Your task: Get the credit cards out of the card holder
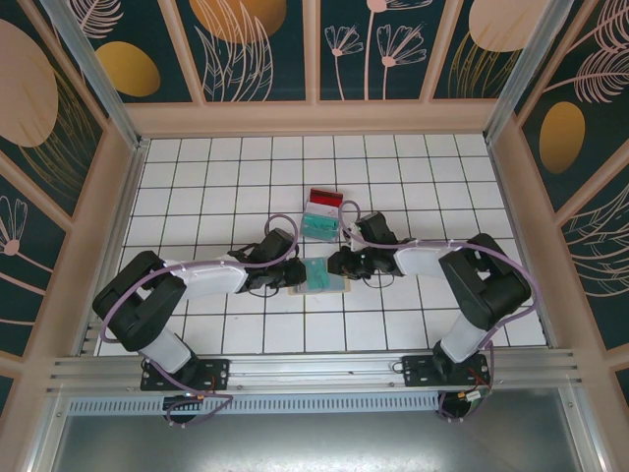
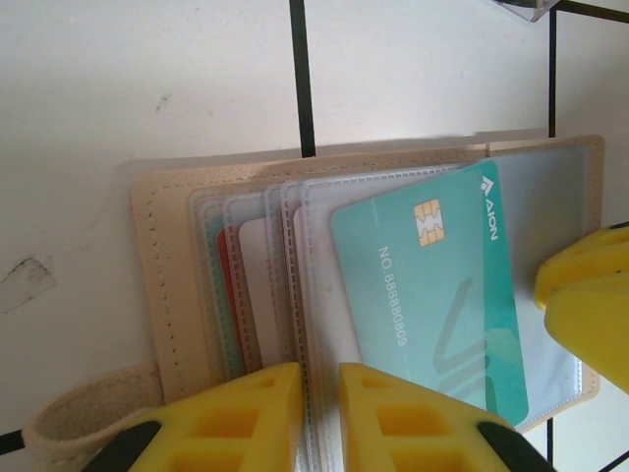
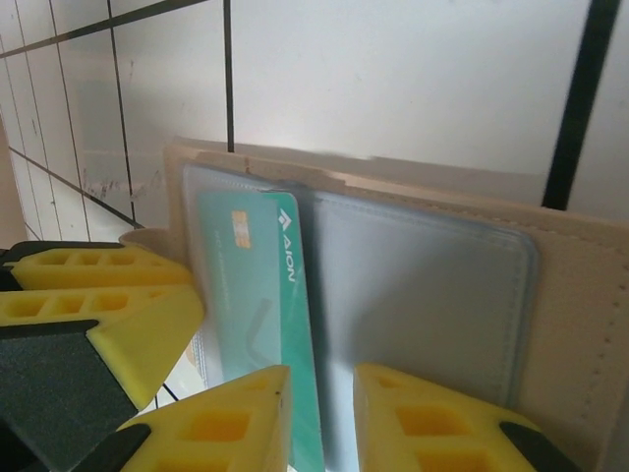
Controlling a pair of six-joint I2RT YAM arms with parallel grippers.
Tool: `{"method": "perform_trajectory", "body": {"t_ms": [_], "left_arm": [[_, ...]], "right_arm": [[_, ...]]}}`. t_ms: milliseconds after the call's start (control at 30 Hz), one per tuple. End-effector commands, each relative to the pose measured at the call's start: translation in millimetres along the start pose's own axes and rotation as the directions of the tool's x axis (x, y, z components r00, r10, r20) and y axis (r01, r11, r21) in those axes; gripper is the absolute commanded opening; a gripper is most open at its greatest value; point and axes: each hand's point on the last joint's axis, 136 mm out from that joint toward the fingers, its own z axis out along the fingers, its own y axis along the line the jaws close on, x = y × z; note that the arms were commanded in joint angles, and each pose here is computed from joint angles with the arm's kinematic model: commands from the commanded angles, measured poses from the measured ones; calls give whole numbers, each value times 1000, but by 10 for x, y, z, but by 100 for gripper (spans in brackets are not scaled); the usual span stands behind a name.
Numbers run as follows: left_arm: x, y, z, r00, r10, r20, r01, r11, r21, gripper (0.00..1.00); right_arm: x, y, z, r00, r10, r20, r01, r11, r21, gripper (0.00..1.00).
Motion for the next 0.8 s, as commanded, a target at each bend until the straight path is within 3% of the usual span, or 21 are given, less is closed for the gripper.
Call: {"method": "perform_trajectory", "body": {"t_ms": [0, 333, 500, 767], "left_arm": [[140, 182, 61, 999, -8, -52, 4, 998, -67, 21], [151, 176, 73, 998, -9, -56, 5, 998, -62, 20], [151, 188, 67, 998, -11, -55, 8, 998, -66, 20], [174, 270, 78, 998, -19, -60, 13, 994, -105, 16]], "right_arm": [[-26, 76, 62, 1000, -20, -15, 20, 1000, -21, 24], [0, 117, 160, 998, -33, -46, 31, 999, -35, 22], [18, 63, 153, 999, -27, -44, 27, 999, -17, 6], [23, -70, 51, 1000, -2, -24, 2, 1000, 1, 0]]}}
